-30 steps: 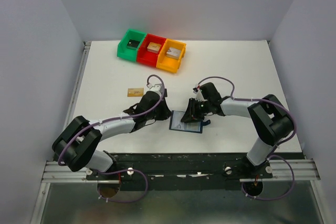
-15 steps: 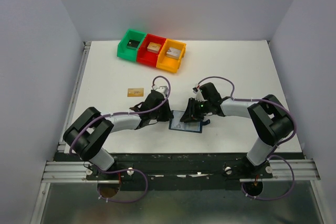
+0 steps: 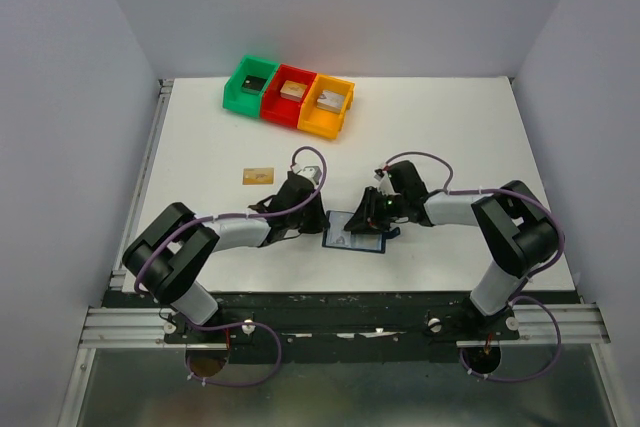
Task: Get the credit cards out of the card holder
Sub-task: Remove the credit card from the card holder.
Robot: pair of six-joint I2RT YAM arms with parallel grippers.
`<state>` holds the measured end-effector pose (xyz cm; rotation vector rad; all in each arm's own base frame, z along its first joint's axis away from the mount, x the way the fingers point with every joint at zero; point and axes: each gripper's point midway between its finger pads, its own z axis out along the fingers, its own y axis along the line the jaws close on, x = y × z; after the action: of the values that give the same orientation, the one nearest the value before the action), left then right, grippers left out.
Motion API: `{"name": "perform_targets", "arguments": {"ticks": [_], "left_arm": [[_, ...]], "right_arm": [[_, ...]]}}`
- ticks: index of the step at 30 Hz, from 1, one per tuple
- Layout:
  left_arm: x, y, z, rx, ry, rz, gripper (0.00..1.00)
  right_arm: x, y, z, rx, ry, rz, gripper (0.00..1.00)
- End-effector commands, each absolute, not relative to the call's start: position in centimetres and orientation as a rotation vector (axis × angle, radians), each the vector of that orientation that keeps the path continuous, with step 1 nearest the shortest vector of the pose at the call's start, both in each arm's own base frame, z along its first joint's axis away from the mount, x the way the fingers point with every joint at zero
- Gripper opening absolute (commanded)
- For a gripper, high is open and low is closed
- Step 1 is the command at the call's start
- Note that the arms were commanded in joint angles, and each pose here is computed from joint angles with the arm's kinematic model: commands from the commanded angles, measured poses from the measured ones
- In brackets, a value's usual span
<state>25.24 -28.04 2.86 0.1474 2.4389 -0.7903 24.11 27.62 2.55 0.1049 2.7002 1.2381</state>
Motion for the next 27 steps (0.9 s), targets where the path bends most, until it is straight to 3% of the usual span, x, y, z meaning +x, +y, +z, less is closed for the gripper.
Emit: {"name": "perform_targets", "arguments": {"ticks": [1, 19, 27], "left_arm": [[24.9, -28.0, 2.2, 0.155, 2.463, -0.759, 0.19], [24.0, -28.2, 1.4, 0.162, 2.477, -0.767, 0.10], [23.5, -28.3, 1.0, 0.158, 2.496, -0.771, 0.04]], "right_arm": [[23.6, 27.1, 1.3, 0.201, 2.726, 1.257, 0.40], [23.9, 23.9, -0.8, 0.125, 2.805, 0.919, 0.39], [24.2, 25.6, 0.4, 0.194, 2.682, 1.126, 0.40]]}}
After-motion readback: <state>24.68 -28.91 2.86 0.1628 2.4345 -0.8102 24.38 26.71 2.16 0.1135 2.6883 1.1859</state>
